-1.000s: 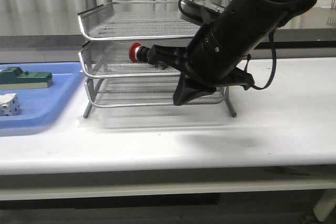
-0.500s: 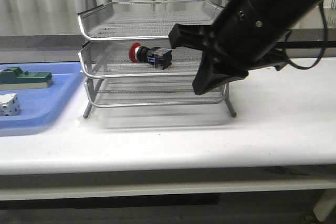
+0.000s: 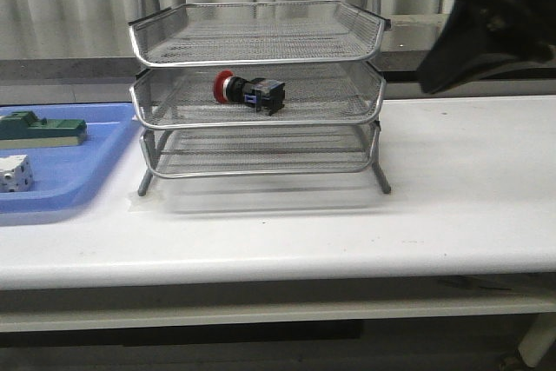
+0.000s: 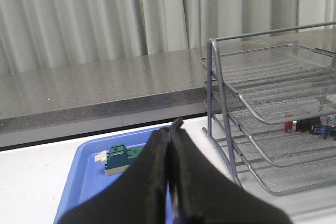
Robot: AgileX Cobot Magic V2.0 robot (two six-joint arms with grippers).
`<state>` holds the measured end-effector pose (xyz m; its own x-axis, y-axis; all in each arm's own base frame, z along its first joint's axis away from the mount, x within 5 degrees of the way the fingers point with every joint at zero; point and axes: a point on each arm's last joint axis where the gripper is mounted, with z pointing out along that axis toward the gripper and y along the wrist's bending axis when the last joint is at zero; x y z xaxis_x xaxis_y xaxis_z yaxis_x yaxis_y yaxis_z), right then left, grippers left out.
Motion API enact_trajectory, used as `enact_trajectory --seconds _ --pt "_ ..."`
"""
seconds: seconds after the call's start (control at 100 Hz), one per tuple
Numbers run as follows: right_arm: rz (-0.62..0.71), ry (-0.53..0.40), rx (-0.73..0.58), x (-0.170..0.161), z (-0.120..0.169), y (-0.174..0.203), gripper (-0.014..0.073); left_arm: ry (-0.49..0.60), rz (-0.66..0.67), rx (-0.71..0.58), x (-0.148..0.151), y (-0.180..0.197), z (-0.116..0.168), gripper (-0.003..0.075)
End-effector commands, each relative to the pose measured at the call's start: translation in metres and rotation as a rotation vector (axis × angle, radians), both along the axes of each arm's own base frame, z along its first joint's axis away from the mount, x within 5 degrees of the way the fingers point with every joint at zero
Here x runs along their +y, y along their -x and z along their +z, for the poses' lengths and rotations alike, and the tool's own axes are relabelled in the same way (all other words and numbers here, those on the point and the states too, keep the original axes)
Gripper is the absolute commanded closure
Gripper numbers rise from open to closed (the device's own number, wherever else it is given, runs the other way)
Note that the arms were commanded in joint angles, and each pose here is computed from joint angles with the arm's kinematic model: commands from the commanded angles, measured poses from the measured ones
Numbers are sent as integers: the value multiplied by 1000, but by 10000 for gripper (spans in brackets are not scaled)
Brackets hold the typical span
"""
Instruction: Place button on rack with both arms
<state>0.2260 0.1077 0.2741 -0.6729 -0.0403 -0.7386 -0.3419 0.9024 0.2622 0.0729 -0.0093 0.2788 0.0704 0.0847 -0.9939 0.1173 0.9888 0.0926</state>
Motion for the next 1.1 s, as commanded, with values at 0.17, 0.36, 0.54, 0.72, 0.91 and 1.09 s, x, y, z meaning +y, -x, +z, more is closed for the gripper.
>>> enact_trajectory --seconds 0.17,0.36,0.54,0.72,0.91,1.09 --pt "-118 16 -163 -48 34 30 655 36 27 -88 3 0 15 741" --pt "-188 12 -240 -70 45 64 655 36 27 -88 3 0 15 741" --pt "-223 1 -327 -80 57 99 655 36 27 -88 3 0 15 741" --pt "-210 -13 -399 -82 66 128 655 36 27 -88 3 0 15 741" --pt "-194 -19 -427 -82 69 145 655 36 27 -88 3 0 15 741" --pt "-193 -18 -425 -82 69 145 655 36 27 -88 3 0 15 741"
